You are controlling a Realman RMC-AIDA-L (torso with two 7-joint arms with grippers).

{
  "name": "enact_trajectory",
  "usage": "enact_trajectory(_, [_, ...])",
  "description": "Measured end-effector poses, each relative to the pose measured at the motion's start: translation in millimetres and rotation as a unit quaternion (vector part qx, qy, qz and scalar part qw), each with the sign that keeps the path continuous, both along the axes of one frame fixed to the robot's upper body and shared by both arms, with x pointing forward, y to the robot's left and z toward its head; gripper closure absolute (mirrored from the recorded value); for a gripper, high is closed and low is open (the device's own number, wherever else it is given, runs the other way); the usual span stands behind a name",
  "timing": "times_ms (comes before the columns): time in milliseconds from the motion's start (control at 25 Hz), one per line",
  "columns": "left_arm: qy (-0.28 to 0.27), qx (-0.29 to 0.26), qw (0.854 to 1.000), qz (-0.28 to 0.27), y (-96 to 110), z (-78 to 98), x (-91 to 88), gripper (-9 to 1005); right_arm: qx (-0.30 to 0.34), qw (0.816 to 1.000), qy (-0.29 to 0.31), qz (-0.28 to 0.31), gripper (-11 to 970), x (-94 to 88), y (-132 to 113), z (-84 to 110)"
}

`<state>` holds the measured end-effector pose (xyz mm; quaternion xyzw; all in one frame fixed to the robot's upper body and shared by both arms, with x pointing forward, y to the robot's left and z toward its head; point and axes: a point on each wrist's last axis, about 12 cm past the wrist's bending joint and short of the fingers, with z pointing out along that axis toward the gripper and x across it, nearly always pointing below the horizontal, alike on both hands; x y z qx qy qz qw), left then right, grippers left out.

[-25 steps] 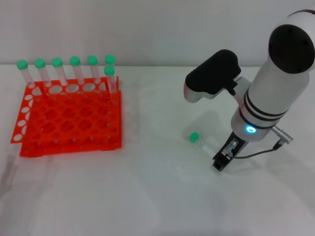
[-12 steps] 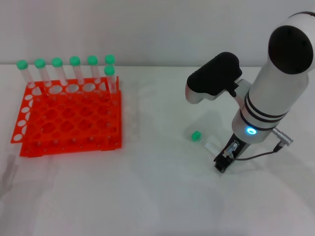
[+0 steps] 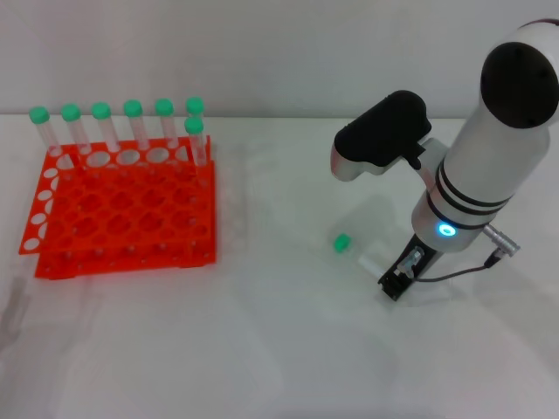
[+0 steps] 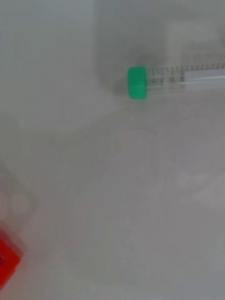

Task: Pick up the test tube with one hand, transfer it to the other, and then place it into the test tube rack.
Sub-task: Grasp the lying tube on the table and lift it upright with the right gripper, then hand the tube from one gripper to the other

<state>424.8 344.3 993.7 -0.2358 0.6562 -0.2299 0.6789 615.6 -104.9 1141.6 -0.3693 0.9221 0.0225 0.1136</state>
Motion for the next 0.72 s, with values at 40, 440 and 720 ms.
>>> enact_trajectory(40, [-0.001,0.000,1.000,0.000,0,0.1,-0.5,179,0.002,1.000,-0.002,0.002,765,-0.1,1,1.2])
enact_trajectory(440, [-0.030,0.003,1.000,-0.001,2,4.6,-16.7,180,0.145,0.986,-0.083,0.007,768,-5.1,-37,45.1])
enact_trajectory(720, [-0.048,-0.002,0.999,-0.016,-1,8.5,-19.1,180,0.371,0.914,-0.164,0.022,756,-29.8,-97,52.9])
